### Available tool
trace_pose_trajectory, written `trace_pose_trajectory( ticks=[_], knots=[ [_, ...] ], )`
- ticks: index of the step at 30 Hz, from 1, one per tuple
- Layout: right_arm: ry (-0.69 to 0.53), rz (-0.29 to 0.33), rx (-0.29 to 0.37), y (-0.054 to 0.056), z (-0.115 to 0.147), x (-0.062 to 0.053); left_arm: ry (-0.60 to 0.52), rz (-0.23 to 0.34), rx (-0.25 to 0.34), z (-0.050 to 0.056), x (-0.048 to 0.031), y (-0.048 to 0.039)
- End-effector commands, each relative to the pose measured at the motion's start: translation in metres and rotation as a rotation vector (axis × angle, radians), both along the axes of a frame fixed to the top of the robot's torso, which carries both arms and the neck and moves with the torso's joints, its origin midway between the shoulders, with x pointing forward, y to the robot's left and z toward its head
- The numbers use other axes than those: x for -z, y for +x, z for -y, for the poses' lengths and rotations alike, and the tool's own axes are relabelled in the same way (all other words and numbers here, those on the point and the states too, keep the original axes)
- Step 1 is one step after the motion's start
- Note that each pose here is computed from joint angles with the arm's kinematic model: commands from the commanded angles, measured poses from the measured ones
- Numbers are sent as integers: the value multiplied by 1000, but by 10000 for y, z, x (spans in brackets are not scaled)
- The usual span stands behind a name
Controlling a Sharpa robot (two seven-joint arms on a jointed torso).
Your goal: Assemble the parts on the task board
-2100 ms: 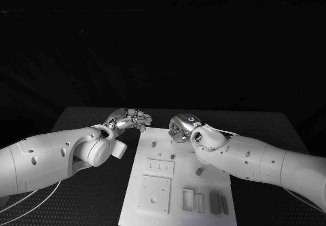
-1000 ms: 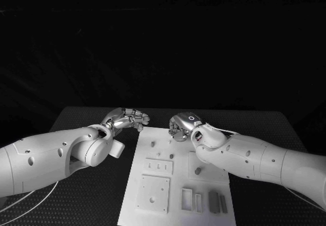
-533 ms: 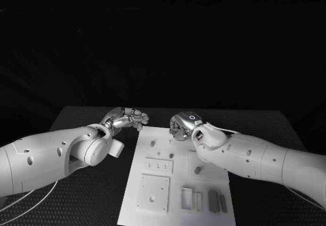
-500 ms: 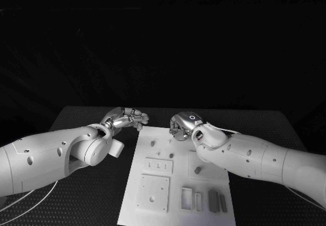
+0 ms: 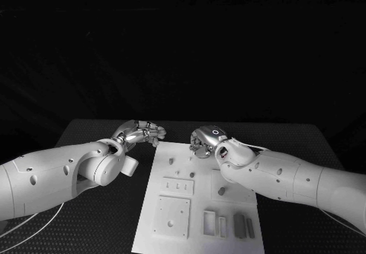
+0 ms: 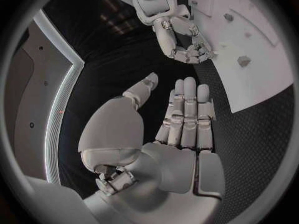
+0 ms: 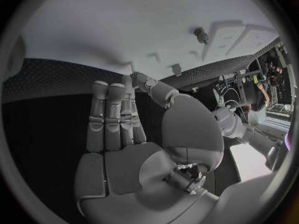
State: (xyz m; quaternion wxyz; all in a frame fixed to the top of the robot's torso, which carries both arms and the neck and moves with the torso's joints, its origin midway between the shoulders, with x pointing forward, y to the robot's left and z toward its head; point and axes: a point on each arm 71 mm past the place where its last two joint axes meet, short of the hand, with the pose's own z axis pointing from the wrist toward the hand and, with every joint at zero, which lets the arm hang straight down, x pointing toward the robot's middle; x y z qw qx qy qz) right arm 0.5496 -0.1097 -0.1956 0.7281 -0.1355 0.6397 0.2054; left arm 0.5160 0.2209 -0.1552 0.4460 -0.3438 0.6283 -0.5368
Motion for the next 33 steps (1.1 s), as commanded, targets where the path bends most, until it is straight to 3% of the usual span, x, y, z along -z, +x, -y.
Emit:
trace_pose_trajectory(
  ticks=[1, 33],
  knots=[
    [-23, -28, 9, 2, 27, 59, -3, 7, 14, 22, -16, -1],
    [-17, -38, 2, -28, 28, 87, 0, 8, 5, -15, -14, 15]
  ],
)
